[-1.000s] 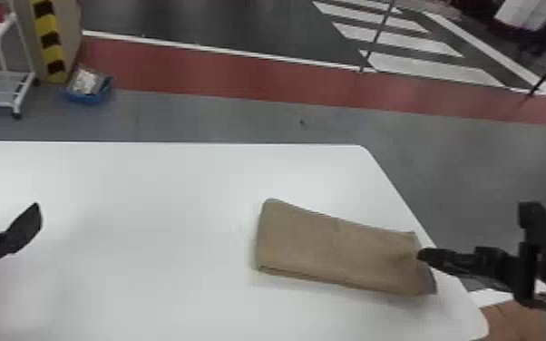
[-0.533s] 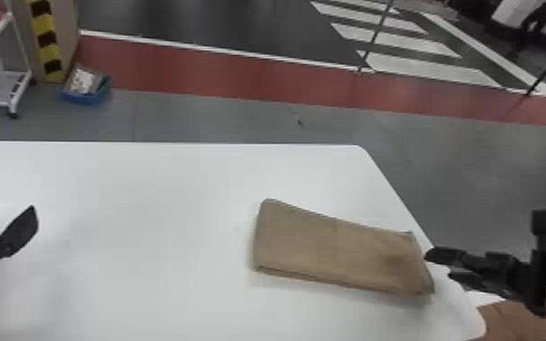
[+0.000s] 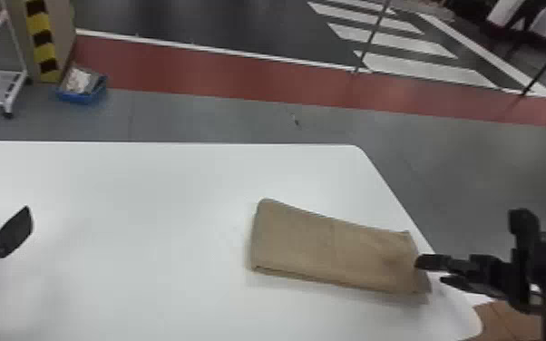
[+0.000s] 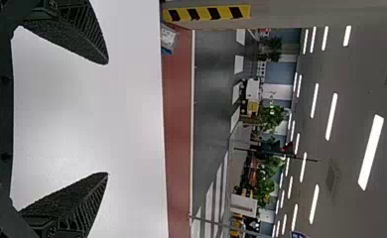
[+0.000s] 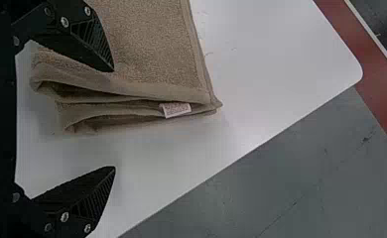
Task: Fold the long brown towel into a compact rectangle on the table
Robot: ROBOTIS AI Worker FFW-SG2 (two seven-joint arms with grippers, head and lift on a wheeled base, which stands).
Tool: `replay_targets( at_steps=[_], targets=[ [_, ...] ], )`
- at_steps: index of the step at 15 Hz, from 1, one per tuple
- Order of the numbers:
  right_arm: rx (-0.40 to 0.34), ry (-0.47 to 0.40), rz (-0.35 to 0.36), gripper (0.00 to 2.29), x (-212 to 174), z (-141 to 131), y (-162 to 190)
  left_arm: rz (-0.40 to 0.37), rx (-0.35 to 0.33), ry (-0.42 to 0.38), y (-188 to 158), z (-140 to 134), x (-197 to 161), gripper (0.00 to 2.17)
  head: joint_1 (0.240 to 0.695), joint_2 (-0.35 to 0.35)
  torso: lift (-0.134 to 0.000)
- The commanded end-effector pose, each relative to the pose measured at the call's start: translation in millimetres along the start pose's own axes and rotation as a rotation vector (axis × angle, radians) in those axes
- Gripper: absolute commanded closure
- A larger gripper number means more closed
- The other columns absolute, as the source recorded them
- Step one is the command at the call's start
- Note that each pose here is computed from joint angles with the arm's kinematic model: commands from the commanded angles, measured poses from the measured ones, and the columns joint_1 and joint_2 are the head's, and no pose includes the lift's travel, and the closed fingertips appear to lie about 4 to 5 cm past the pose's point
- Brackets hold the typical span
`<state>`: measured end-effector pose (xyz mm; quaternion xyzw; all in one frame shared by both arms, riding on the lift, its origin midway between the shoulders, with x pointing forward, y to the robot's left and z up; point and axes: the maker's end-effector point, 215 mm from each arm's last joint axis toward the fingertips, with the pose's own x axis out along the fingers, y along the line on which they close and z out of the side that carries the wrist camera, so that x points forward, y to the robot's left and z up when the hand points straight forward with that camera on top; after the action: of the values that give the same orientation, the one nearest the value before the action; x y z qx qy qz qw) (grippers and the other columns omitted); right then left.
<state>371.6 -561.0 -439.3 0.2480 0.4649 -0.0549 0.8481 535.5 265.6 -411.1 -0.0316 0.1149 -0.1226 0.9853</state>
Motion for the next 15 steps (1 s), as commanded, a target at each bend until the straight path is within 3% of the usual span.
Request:
replay_targets(
  at_steps=[1,4,9,15],
  targets=[
    [-0.02,0.017,-0.004,0.25,8,-2,7,0.001,0.0,0.001,1,-1,-1,0.08,0.695,-0.35,-0.124],
    [-0.031,0.03,0.004,0.54,15,-7,14,0.001,0.0,0.0,1,0,-1,0.08,0.695,-0.339,-0.124],
    [-0.024,0.035,0.003,1.4,17,-9,13,0.002,-0.001,-0.001,1,0,0,0.08,0.695,-0.327,-0.124],
    [0.094,-0.076,0.123,1.48,-15,15,30,0.009,0.001,0.001,6,-1,-3,0.08,0.695,-0.321,-0.124]
  ],
)
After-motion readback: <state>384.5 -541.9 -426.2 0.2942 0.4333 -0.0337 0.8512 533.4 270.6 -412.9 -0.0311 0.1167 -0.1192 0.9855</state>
